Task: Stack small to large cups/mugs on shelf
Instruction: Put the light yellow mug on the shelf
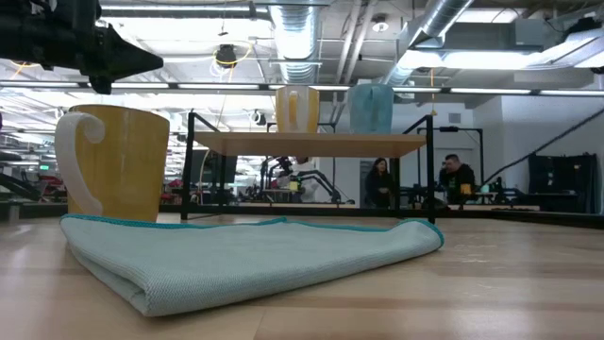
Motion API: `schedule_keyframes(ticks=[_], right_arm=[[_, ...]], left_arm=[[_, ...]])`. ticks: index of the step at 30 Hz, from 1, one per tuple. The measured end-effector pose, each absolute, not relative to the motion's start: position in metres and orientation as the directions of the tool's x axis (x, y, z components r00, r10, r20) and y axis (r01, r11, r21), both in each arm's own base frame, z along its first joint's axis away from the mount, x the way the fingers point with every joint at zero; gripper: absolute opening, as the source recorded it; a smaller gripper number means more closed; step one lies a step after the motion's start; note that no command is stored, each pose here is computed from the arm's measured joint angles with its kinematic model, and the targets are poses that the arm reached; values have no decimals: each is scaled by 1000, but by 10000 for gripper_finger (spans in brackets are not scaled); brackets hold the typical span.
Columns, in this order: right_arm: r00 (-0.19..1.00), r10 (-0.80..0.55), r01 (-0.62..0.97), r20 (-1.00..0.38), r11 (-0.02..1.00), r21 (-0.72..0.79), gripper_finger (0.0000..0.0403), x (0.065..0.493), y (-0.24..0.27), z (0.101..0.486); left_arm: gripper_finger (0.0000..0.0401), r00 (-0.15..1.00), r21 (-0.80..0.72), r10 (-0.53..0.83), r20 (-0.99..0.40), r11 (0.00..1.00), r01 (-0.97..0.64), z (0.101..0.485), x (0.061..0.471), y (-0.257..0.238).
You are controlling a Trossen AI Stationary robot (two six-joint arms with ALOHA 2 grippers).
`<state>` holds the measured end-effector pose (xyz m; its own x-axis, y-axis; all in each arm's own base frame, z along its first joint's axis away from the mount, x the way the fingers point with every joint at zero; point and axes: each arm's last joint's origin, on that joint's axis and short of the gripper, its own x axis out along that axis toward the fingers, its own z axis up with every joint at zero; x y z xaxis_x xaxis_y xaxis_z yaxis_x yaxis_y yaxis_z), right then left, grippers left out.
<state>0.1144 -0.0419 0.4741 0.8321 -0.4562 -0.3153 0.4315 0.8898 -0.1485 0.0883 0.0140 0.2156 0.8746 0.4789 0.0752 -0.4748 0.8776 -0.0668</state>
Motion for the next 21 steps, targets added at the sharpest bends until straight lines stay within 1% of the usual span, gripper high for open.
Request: schedule_keyframes(ticks=[5,12,15,21], right_arm=[[889,-429,425,-163,903,-57,28,109,-35,414],[907,-421,419,16,906,55,29,99,-31,344],[905,-421,414,55,904,105,28,93,-29,322],[904,-420,402,76,898,178,27,82,-27,289]], left_arm=[[0,854,-64,515,73,857,-512,216,88,15],[0,847,-37,526,73,850,-525,216,88,15],[0,839,-37,540,70,842,-539,215,87,16],[0,838,-37,541,69,841,-540,215,87,16]])
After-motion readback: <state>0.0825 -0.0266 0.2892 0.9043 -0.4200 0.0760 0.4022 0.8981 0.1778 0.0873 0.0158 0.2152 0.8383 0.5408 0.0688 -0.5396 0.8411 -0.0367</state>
